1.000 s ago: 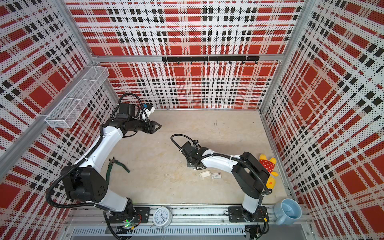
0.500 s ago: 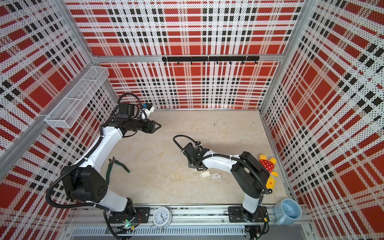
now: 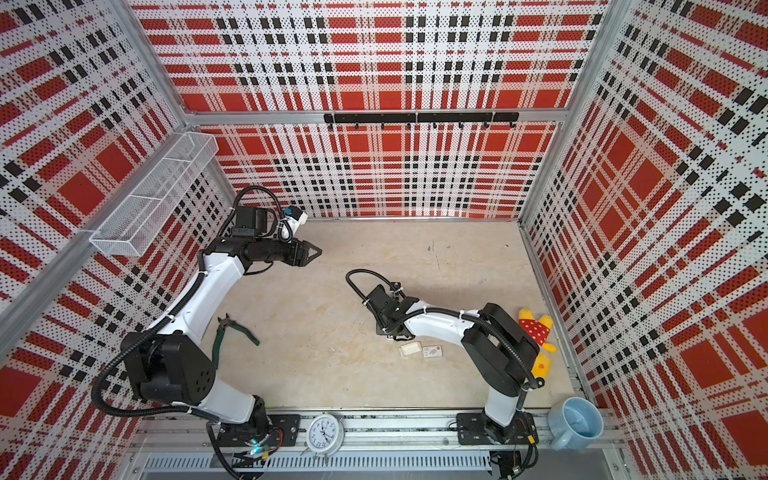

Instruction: Load the staples into the stapler

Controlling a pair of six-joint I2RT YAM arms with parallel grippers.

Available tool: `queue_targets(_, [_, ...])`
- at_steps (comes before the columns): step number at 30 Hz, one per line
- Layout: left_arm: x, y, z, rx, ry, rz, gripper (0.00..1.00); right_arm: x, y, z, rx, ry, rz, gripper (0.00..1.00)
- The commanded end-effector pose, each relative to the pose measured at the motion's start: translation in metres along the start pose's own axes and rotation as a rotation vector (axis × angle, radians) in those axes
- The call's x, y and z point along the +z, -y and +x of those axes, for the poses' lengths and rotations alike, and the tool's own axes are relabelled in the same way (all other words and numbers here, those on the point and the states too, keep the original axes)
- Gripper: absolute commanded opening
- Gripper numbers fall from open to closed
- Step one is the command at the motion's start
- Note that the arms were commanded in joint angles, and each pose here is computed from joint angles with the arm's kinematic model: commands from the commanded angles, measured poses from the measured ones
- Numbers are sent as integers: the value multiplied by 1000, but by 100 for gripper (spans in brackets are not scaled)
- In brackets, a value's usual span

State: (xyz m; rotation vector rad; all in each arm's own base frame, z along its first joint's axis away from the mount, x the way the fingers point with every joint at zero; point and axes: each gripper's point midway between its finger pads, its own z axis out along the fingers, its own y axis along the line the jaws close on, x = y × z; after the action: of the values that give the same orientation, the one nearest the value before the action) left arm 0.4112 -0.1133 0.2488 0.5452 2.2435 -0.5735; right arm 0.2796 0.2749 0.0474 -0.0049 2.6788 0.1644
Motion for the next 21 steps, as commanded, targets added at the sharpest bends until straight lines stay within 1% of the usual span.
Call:
queue_targets(1, [-3,-2,-3,-15,22,2,65,-3,-9,-15,22,39,-20,14])
queue_targets(8, [-2,-4,0,-20,18,0,65,-1,-13,-14,16,31,-31,14])
queue_targets(21, [-1,-5,2,-24,17,3,65,5,-8,-7,21,21,-18,14])
